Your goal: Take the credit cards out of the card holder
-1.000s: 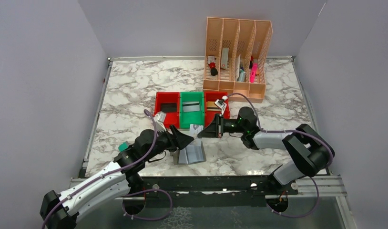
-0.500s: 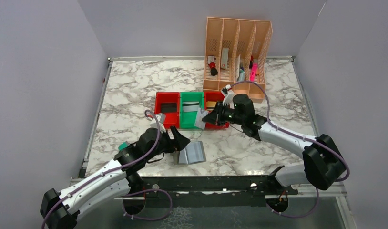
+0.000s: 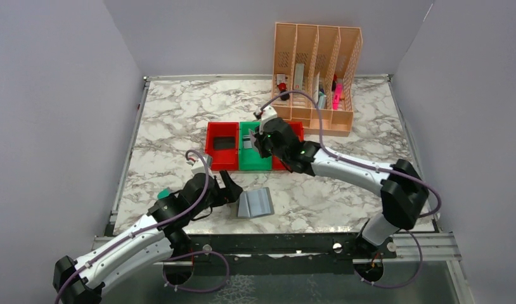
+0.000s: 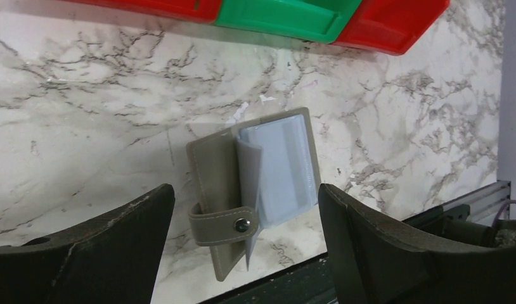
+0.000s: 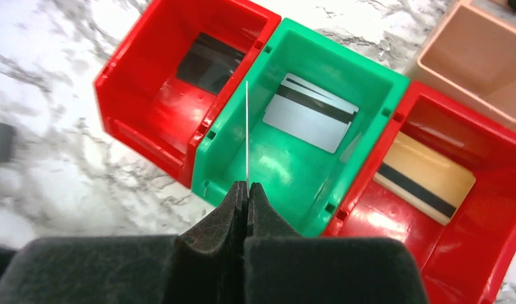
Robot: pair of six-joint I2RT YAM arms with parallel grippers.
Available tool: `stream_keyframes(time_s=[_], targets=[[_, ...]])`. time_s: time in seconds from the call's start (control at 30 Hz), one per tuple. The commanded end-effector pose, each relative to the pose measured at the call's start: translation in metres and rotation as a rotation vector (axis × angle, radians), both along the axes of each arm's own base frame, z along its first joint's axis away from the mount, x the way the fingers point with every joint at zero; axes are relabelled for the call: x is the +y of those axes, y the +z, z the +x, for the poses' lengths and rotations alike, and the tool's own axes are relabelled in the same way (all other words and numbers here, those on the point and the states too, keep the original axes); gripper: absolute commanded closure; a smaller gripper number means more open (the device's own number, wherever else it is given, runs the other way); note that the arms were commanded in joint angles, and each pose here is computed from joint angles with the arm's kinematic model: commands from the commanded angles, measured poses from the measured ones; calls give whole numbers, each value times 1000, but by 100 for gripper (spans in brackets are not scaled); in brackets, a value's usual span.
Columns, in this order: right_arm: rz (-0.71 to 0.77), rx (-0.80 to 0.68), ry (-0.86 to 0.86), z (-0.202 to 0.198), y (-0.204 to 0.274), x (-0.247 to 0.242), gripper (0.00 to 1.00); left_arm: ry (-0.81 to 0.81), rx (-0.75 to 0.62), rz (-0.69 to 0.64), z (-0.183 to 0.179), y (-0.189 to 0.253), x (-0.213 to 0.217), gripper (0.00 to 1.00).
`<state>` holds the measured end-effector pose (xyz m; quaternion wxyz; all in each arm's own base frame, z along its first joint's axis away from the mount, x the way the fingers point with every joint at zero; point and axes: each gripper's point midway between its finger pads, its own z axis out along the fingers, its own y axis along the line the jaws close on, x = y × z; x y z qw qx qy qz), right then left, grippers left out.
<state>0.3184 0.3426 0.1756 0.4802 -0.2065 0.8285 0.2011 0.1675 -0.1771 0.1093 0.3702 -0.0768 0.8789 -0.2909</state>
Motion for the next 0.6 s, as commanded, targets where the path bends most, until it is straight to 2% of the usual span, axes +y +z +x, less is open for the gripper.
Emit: stream_keyframes(time_s=[0.0,0.3,0.57], targets=[[-299,-113,-86,29,-28,-12,99,69,2,62,3,1,18,13],[-570,-125,-97,64,-63,-5,98,114,13,72,0,-3,29,12],[-664,-177,-57,79,-79,2,95,109,-5,45,-1,2,28,12]])
